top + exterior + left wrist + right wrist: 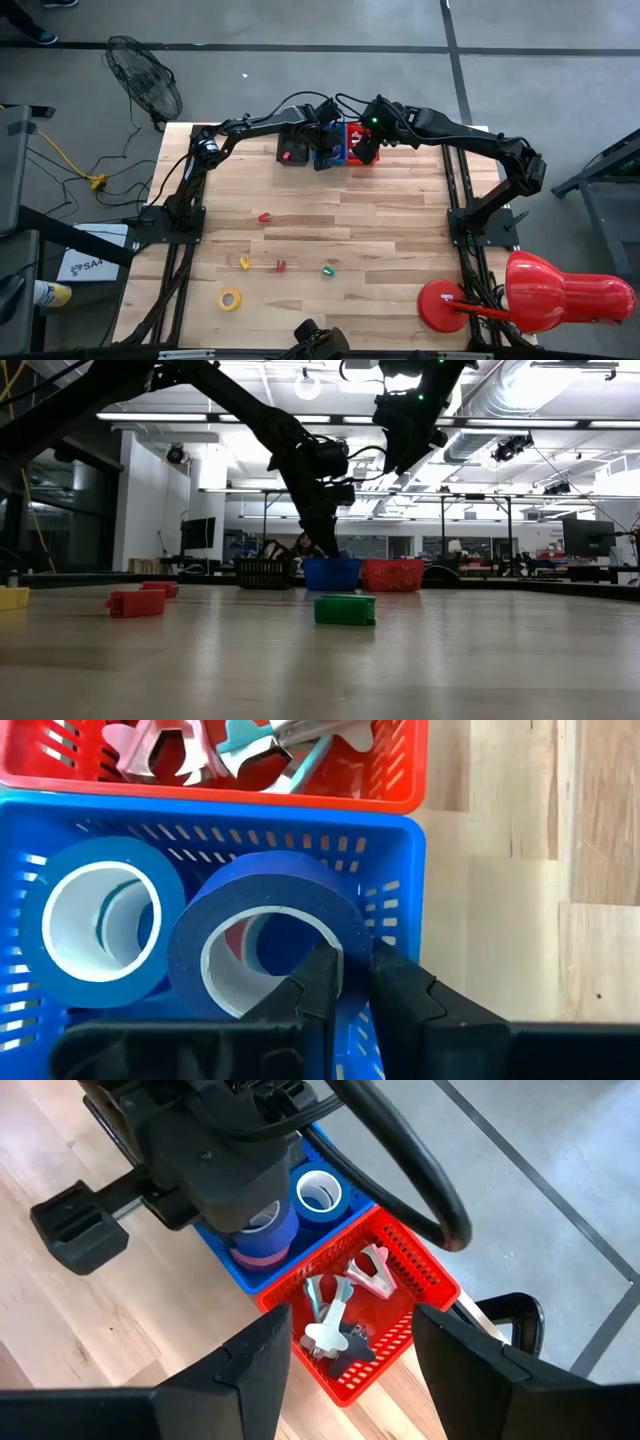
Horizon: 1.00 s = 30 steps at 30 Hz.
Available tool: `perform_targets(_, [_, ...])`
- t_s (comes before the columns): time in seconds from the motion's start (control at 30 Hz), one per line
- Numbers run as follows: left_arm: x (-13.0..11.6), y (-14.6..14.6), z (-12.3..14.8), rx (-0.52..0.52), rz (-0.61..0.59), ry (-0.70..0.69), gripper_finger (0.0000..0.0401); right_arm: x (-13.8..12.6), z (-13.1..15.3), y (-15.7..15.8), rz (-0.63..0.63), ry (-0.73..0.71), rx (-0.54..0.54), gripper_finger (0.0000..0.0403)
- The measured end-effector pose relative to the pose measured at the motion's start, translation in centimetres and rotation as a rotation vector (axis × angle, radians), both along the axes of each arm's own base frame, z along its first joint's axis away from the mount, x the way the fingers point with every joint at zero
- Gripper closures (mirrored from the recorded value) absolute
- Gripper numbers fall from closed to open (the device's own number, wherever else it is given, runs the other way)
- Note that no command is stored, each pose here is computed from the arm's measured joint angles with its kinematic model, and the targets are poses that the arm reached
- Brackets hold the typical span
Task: Pick and place Stapler, Stapler remover, tape
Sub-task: Put the dark blue tape into the blue bin, then put the green stapler into the black bin
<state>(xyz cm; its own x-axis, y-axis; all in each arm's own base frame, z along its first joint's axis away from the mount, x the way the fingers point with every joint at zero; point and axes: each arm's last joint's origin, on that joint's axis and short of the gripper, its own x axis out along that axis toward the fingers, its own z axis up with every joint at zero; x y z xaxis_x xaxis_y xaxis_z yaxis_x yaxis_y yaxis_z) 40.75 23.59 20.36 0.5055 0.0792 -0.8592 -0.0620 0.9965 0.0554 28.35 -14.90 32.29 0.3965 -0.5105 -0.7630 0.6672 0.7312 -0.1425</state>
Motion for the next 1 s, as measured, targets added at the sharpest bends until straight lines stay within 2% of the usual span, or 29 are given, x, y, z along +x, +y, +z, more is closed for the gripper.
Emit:
perform_targets(0.53, [0.08,-0.02,0.04,0.007,-0.031,-0.011,0.0338,0.0,-0.01,-0.01,0.0,0.002,-0.002,0.0203])
perform_targets(0.83, [0.06,0.01,0.03,0.016,-0.028,-0.005,0.0262,-0.04,-0.06,0.02,0.001,0.006,0.004,0.0203])
perform_targets(1.0, [0.13,0.29,0.77,0.029,-0.026,-0.011,0.024,-0.05,-0.07,0.03,0.001,0.008,0.005,0.0203])
